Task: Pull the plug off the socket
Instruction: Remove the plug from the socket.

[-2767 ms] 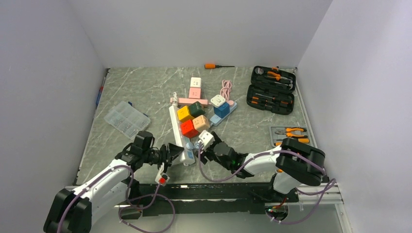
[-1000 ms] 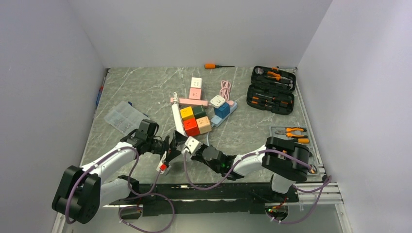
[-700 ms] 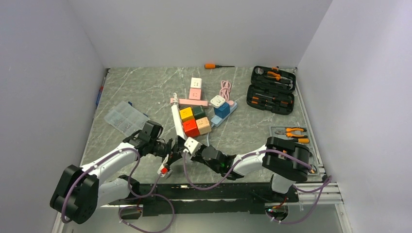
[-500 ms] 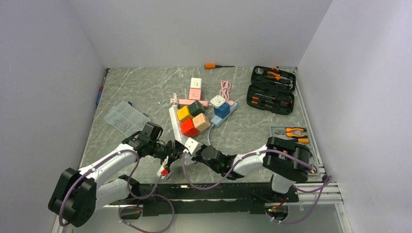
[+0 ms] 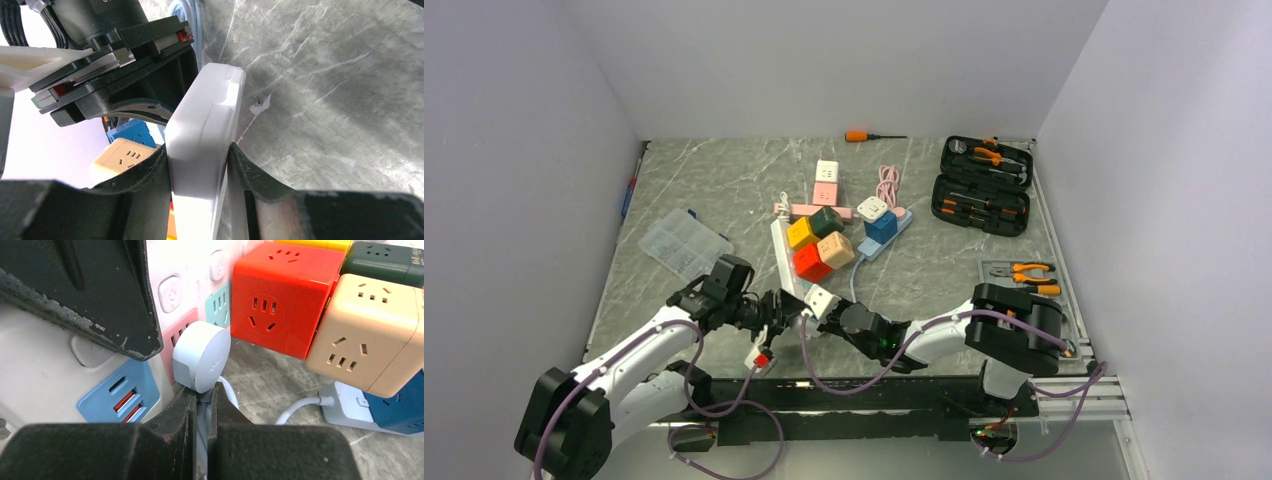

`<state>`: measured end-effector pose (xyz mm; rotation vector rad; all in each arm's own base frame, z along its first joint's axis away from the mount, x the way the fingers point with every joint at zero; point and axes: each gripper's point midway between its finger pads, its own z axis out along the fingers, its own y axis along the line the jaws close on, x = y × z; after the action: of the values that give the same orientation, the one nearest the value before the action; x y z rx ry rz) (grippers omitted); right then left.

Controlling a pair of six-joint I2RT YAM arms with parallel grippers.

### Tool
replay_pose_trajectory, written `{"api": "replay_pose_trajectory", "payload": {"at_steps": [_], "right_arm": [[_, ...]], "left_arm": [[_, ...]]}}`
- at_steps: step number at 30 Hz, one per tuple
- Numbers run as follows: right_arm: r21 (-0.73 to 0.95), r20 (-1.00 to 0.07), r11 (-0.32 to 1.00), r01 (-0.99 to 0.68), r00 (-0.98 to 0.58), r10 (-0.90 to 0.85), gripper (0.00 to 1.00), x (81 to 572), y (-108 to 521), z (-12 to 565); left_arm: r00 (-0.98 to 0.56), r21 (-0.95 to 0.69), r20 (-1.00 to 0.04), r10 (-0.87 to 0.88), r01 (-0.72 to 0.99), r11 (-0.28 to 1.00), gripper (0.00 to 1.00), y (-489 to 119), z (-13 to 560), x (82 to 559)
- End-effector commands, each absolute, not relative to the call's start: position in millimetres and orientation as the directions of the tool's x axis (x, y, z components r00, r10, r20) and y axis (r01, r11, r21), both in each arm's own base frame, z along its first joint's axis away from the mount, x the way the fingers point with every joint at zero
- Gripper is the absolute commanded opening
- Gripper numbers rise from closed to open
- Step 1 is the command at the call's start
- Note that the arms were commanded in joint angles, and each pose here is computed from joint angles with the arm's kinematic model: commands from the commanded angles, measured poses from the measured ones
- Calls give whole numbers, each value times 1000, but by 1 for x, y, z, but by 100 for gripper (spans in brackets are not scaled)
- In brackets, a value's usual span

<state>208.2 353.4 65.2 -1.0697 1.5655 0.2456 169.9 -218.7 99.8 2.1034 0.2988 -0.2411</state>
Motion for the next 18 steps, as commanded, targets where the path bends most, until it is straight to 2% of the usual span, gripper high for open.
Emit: {"api": "replay_pose_trajectory", "payload": {"at_steps": [1,8,10,13,18], "right_arm": [[-351,-935,718,-601,181,-306,0,234,364,134],[-434,-901,738,-517,259,-348,0,251,360,160],[-431,-903,748,-505,249,-352,0,258,354,162],[-411,-911,761,-502,218,-349,0,266,344,164],[-382,-923,749,-541,175,-344,0,262,338,157]], "left_arm": [[955,861,220,-200,-286,-420,15,-234,145,159],[968,804,163,-189,-242,-543,12,-220,127,159],[973,782,142,-180,-222,-583,10,-214,119,158],[979,753,121,-164,-198,-627,3,-206,106,157],[993,759,92,-71,-117,-641,2,-203,92,168]]}}
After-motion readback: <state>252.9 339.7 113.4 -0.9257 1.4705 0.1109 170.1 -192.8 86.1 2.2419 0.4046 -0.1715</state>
